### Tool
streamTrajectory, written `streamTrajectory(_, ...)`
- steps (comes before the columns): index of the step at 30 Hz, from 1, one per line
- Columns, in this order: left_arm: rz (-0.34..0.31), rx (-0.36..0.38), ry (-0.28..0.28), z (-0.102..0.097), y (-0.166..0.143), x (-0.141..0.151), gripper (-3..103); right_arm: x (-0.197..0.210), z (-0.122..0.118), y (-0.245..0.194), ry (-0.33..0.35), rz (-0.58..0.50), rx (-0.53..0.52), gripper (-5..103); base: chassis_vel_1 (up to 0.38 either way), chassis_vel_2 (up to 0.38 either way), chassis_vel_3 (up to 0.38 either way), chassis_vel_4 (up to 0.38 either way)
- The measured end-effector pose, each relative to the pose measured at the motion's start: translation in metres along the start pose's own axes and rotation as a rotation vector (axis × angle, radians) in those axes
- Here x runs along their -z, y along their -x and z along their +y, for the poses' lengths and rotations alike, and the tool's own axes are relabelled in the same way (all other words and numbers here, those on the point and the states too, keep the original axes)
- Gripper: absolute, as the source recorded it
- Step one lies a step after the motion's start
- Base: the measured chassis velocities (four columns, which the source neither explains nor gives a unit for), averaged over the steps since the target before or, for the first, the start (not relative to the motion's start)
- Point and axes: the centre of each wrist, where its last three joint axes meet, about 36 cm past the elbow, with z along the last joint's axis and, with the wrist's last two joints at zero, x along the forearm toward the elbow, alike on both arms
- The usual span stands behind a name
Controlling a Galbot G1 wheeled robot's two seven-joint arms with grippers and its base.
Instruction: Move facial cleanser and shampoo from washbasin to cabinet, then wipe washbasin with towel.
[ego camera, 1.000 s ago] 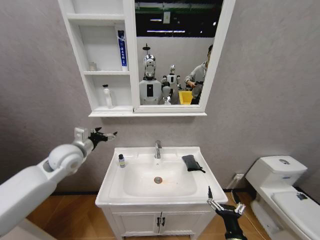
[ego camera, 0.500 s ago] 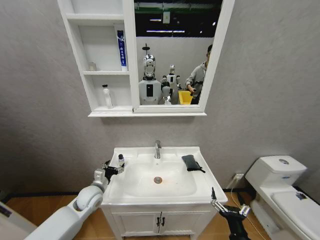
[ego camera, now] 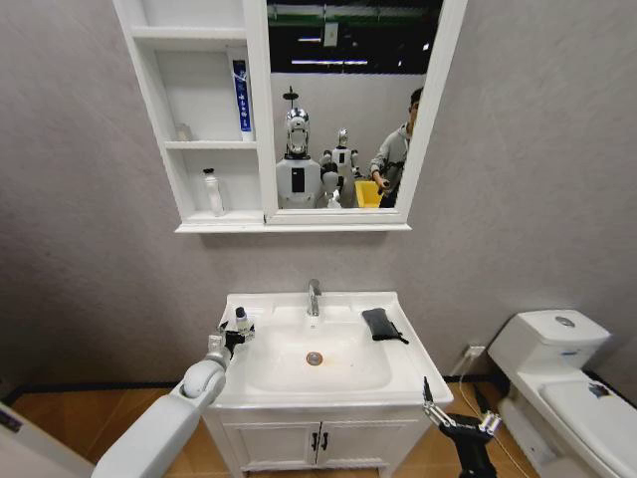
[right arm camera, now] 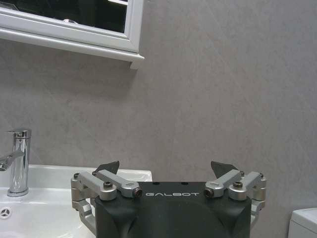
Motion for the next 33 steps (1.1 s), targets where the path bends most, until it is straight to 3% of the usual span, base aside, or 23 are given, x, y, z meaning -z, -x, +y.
streamTrajectory(6,0.013,0.022,0.019,0.007,0.017,-0.005,101,0.0,-0.002,0.0,-0.007,0.001,-0.006,100,0.0,0.0,0.0,0.0)
streamTrajectory(14,0.022,-0.036,0.016,0.007,0.015,-0.014,70,0.001,-0.002,0.002,-0.006,0.002,-0.013,100,0.0,0.0,0.0,0.0)
streamTrajectory(15,0.022,-0.036,0.016,0.007,0.015,-0.014,70,0.001,-0.002,0.002,-0.006,0.002,-0.013,100,0.0,0.0,0.0,0.0)
streamTrajectory(16,0.021,-0.044,0.016,0.006,0.013,-0.014,58,0.001,-0.001,0.002,-0.005,0.002,-0.013,100,0.0,0.0,0.0,0.0)
streamTrajectory(20,0.017,-0.053,0.015,0.004,0.009,-0.014,53,0.001,0.0,0.002,-0.002,0.003,-0.013,100,0.0,0.0,0.0,0.0)
streamTrajectory(21,0.014,-0.056,0.016,0.004,0.006,-0.013,43,0.001,0.0,0.002,-0.001,0.004,-0.013,100,0.0,0.0,0.0,0.0)
streamTrajectory(27,-0.012,-0.067,0.006,0.008,-0.009,-0.004,42,0.002,0.001,0.002,0.002,0.0,-0.011,100,0.0,0.0,0.0,0.0)
streamTrajectory(31,-0.056,-0.082,0.02,0.019,-0.032,0.02,42,0.003,0.004,0.003,0.008,-0.004,-0.007,100,0.0,0.0,0.0,0.0)
streamTrajectory(33,-0.106,-0.096,0.046,0.025,-0.059,0.052,42,0.003,0.006,0.002,0.013,-0.003,-0.006,100,0.0,0.0,0.0,0.0)
